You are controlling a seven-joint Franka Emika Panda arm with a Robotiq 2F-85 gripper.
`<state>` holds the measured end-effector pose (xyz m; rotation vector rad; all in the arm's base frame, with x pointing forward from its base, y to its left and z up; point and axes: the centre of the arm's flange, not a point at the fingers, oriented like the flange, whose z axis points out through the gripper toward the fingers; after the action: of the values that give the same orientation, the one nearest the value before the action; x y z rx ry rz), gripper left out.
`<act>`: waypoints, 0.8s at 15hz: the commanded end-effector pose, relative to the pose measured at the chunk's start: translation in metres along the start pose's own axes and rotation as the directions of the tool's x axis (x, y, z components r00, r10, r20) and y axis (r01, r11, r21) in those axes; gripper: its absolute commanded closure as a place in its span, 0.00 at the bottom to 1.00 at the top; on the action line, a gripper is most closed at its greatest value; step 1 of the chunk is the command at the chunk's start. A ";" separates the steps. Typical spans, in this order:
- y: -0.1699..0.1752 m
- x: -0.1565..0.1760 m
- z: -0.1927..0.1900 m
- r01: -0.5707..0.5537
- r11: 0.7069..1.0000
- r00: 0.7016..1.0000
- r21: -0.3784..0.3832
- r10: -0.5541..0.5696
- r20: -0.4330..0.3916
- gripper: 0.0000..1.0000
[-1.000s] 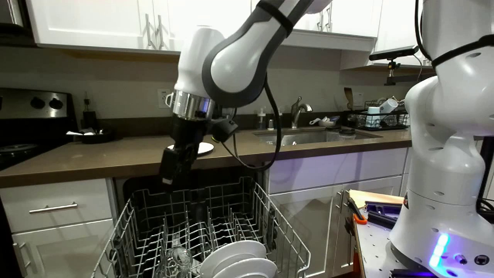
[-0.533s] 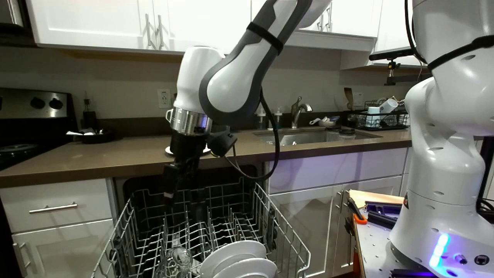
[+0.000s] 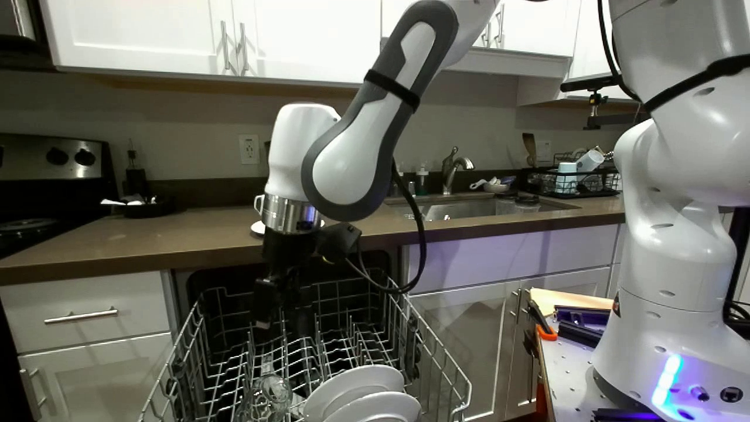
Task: Move the glass bottle in the dishwasher towards you
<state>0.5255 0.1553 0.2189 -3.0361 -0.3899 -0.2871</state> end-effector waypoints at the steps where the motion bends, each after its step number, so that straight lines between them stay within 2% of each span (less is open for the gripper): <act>1: 0.001 0.010 0.038 0.003 1.000 1.000 0.007 -0.003 0.019 0.00; 7: 0.017 0.019 0.084 0.030 0.999 0.998 0.014 -0.029 -0.058 0.00; 12: 0.034 0.019 0.113 0.015 0.997 0.998 0.078 -0.010 -0.059 0.00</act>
<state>0.5622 0.1461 0.1273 -2.9865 -0.3885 -0.3339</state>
